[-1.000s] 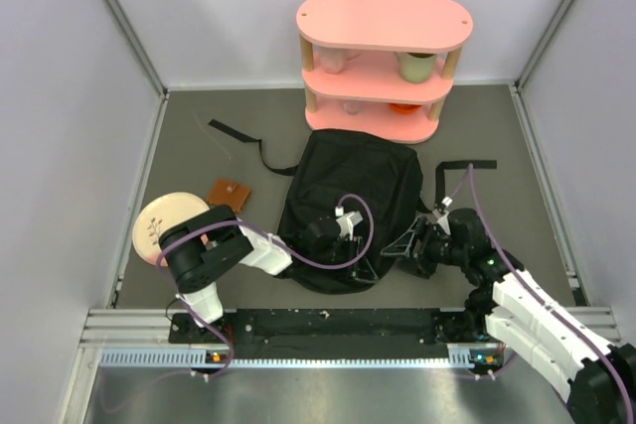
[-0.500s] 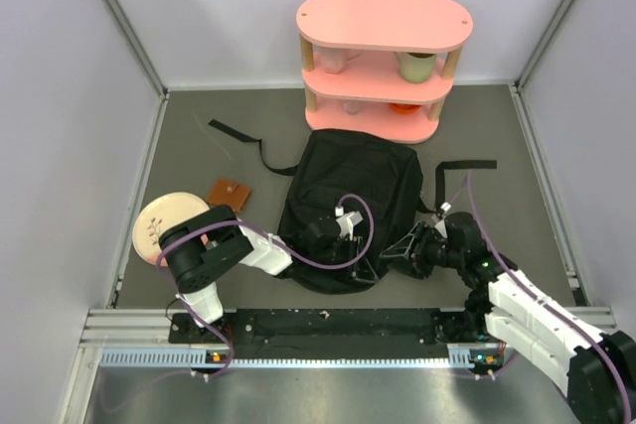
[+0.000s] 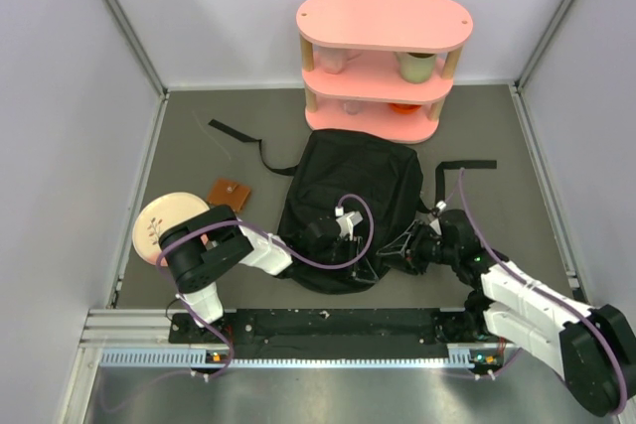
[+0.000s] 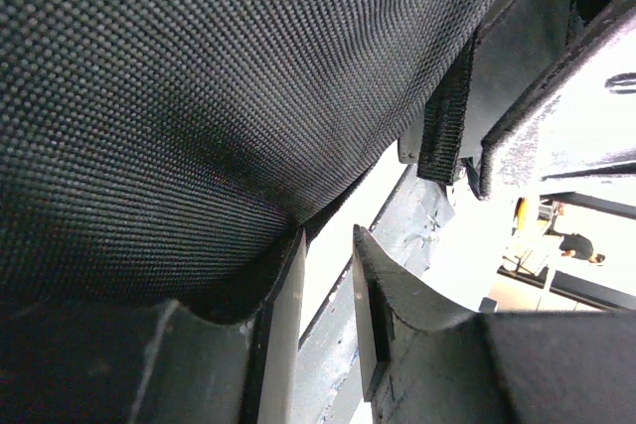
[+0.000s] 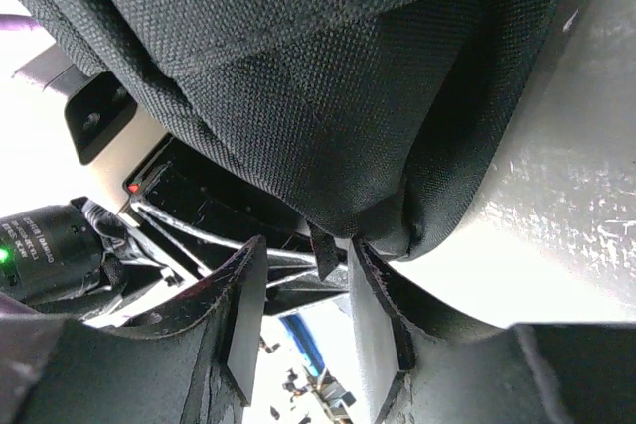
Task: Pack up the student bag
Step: Zip the student bag at the center of the board.
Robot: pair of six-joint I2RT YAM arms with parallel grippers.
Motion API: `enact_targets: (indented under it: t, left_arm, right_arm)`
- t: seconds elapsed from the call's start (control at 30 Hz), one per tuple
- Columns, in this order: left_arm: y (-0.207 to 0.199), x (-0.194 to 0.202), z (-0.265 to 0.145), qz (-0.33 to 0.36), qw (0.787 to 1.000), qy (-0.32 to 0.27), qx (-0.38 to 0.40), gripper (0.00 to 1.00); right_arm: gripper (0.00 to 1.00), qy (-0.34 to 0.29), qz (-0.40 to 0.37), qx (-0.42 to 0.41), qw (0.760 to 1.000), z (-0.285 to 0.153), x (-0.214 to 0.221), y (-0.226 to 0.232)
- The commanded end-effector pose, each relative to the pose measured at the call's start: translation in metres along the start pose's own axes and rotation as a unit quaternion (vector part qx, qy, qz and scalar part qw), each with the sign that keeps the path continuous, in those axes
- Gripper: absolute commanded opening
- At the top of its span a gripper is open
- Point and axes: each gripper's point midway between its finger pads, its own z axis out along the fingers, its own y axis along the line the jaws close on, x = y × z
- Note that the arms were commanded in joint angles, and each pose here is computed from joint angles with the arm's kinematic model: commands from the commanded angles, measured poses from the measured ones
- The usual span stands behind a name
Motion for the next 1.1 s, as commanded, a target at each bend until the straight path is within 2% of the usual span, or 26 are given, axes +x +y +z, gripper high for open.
enact_targets:
  t: [0.0, 0.23, 0.5, 0.63, 0.67, 0.73, 0.83, 1.07]
  left_arm:
    - [0.035, -0.003, -0.001, -0.004, 0.997, -0.024, -0.068, 0.32]
    - [0.035, -0.003, -0.001, -0.005, 0.997, -0.025, -0.068, 0.32]
    - [0.034, -0.004, -0.001, -0.002, 0.997, -0.024, -0.068, 0.32]
    - [0.035, -0.004, -0.002, 0.0, 0.997, -0.025, -0.071, 0.32]
    - [0.035, -0.003, -0.003, 0.0, 0.997, -0.024, -0.071, 0.32]
    - [0.035, -0.004, -0.003, 0.0, 0.997, -0.025, -0.072, 0.32]
    - [0.035, -0.003, -0.003, -0.001, 0.997, -0.025, -0.072, 0.32]
    - [0.036, -0.004, -0.003, 0.001, 0.997, -0.026, -0.074, 0.32]
  right_arm:
    - [0.37, -0.02, -0.006, -0.015, 1.0, 0.006, -0.008, 0.005]
    - [0.26, -0.043, 0.004, 0.007, 0.999, 0.008, -0.014, -0.006]
    - [0.28, -0.065, 0.017, 0.02, 0.998, 0.01, -0.02, -0.015]
    - [0.25, -0.075, 0.019, 0.019, 0.997, 0.01, -0.024, -0.013]
    - [0.21, -0.078, 0.02, 0.018, 0.997, 0.01, -0.026, -0.012]
    - [0.07, -0.08, 0.023, 0.017, 0.996, 0.011, -0.027, -0.011]
    - [0.0, -0.084, 0.022, 0.017, 0.996, 0.011, -0.029, -0.009]
    - [0.0, -0.098, 0.006, -0.017, 0.995, 0.006, -0.033, 0.01]
